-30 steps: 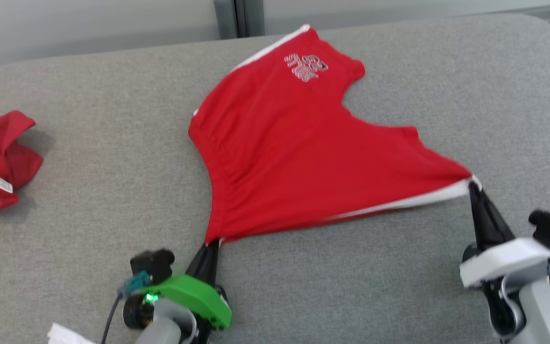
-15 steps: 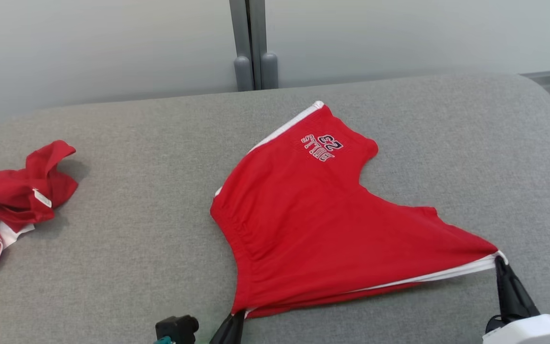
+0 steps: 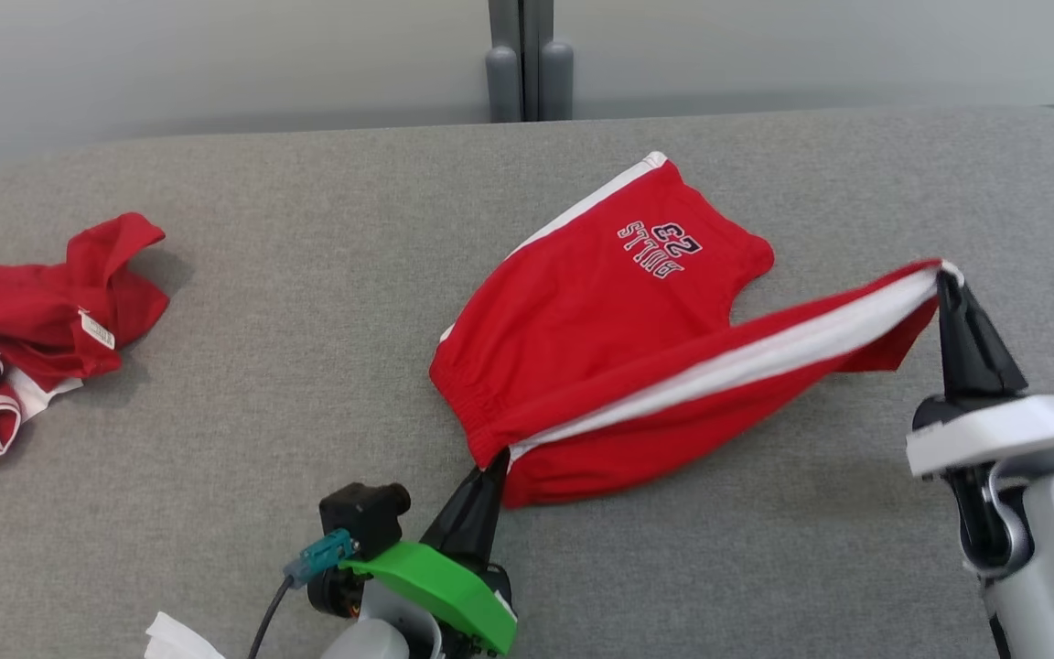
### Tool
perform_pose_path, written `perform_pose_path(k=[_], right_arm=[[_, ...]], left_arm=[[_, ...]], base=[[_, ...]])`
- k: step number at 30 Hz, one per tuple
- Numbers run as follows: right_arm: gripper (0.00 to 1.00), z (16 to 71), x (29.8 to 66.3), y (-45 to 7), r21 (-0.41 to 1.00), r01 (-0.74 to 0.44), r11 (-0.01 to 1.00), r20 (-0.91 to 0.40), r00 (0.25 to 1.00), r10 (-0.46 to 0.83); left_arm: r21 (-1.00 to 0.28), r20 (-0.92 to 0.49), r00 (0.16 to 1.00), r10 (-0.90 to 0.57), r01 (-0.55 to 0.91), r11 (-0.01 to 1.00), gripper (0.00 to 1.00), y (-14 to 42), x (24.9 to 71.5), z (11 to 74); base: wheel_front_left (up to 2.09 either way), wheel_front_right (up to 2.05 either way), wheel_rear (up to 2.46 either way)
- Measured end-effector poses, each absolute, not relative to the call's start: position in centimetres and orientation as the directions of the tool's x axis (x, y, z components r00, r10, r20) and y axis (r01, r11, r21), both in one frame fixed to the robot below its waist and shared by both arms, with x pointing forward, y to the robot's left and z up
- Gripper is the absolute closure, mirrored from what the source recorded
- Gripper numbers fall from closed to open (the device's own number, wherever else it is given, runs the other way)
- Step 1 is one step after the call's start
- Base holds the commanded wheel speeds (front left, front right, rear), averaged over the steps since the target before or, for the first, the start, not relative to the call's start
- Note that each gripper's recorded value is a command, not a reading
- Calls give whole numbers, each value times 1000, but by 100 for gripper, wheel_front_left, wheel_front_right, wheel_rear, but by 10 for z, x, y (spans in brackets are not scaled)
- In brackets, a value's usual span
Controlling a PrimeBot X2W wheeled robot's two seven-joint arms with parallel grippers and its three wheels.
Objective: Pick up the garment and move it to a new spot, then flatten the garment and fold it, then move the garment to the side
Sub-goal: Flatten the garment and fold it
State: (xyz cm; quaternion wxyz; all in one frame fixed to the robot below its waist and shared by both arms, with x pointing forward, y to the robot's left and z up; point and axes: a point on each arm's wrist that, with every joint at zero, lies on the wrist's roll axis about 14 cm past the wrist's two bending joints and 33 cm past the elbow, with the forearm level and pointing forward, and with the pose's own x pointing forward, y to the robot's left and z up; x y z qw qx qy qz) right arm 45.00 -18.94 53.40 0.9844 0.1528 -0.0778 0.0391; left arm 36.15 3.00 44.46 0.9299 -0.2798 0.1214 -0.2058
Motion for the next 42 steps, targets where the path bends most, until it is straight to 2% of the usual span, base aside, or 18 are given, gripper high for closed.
perform_pose_path(k=[12, 23, 24, 25, 26, 27, 28, 34, 42], right_arm=[[100, 554, 558, -131, 145, -260, 955, 186, 955, 231], [100, 521, 618, -81, 50, -348, 936, 92, 935, 342], [85, 519, 622, -78, 50, -350, 935, 88, 934, 345], [54, 517, 624, -76, 49, -353, 934, 84, 934, 348], [0, 514, 627, -74, 48, -355, 934, 79, 933, 351], [0, 510, 629, -72, 49, -355, 934, 72, 933, 351], [0, 507, 629, -71, 50, -356, 933, 65, 933, 353], [0, 489, 627, -77, 22, -347, 938, 23, 938, 347], [0, 418, 598, -101, -20, -331, 943, -199, 926, 321]], left_arm=[[-573, -44, 934, -354, 266, 775, 100, 62, 415, 464], [-582, -89, 954, -287, 184, 792, 100, 90, 442, 447], [-582, -96, 954, -282, 176, 794, 100, 92, 443, 445], [-582, -103, 955, -279, 170, 796, 95, 93, 443, 442], [-579, -111, 955, -275, 162, 799, 55, 95, 444, 439], [-578, -116, 956, -271, 157, 801, 4, 97, 445, 438], [-578, -121, 956, -268, 152, 802, 0, 98, 445, 436], [-573, -143, 958, -249, 125, 810, 0, 103, 443, 429], [-561, -184, 962, -204, 68, 825, 0, 114, 427, 418]], base=[[0, 0, 0], [0, 0, 0], [0, 0, 0], [0, 0, 0], [0, 0, 0], [0, 0, 0], [0, 0, 0], [0, 0, 0], [0, 0, 0]])
